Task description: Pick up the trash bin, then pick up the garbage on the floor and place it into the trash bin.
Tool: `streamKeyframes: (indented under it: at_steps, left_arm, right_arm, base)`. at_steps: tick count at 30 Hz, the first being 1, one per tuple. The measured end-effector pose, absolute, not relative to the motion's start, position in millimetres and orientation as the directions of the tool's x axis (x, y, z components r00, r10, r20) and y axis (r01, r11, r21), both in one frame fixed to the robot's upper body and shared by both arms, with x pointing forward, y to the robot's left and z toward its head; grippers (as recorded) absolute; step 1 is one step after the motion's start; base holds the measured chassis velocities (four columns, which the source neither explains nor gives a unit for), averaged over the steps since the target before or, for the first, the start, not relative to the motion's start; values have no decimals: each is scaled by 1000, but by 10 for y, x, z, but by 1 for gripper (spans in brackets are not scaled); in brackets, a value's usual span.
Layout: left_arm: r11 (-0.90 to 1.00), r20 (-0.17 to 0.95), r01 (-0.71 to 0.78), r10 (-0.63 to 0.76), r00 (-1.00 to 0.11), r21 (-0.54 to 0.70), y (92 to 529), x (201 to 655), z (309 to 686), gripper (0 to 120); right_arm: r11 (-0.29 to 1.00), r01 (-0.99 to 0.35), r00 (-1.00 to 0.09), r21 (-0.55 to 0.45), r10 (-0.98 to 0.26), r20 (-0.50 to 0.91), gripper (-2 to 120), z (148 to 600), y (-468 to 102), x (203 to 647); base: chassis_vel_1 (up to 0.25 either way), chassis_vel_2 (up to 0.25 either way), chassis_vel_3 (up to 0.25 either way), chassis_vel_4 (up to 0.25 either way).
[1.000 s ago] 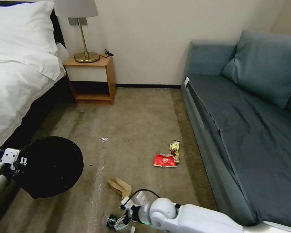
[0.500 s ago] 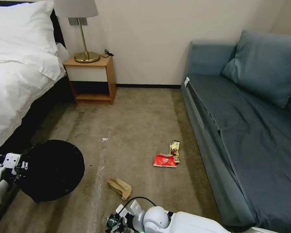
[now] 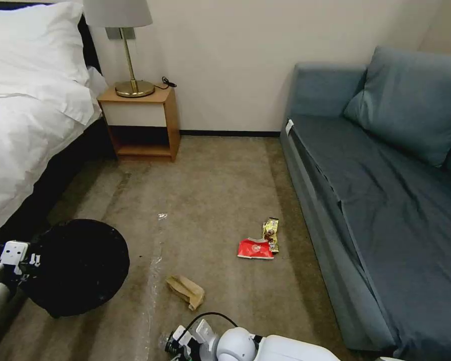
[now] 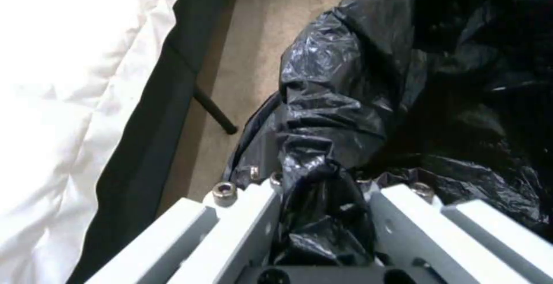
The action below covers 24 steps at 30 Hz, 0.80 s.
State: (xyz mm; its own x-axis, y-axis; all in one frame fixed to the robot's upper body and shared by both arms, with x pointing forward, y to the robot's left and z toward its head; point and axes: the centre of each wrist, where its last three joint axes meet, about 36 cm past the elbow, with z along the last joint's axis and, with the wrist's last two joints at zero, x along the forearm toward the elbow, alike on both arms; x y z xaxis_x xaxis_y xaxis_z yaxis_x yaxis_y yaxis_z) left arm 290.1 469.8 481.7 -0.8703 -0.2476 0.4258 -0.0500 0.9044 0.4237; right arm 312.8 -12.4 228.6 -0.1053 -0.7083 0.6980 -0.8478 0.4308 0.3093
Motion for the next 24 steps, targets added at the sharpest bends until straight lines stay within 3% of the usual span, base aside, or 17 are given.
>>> streamKeyframes:
  at_steps: [10, 14, 21, 24]
  left_arm:
    - [907, 430, -61, -256, -866, 417, 4724, 2876, 4774, 1]
    - [907, 430, -63, -257, -866, 415, 4734, 2880, 4770, 1]
    - [912, 431, -61, -249, -867, 405, 4736, 2866, 4784, 1]
    - [913, 431, -60, -248, -867, 405, 4735, 2863, 4787, 1]
  right_arm:
    - [409, -868, -100, 283, -701, 706, 99, 2003, -132, 3224]
    - [410, -868, -95, 281, -692, 716, 91, 1897, -177, 3240]
    - [392, -875, -80, 283, -695, 714, 59, 1837, -191, 3295]
    - [389, -876, -77, 285, -697, 713, 56, 1835, -191, 3290]
  base:
    - [0, 0, 0, 0]
    - [0, 0, 0, 0]
    - [0, 0, 0, 0]
    - [0, 0, 0, 0]
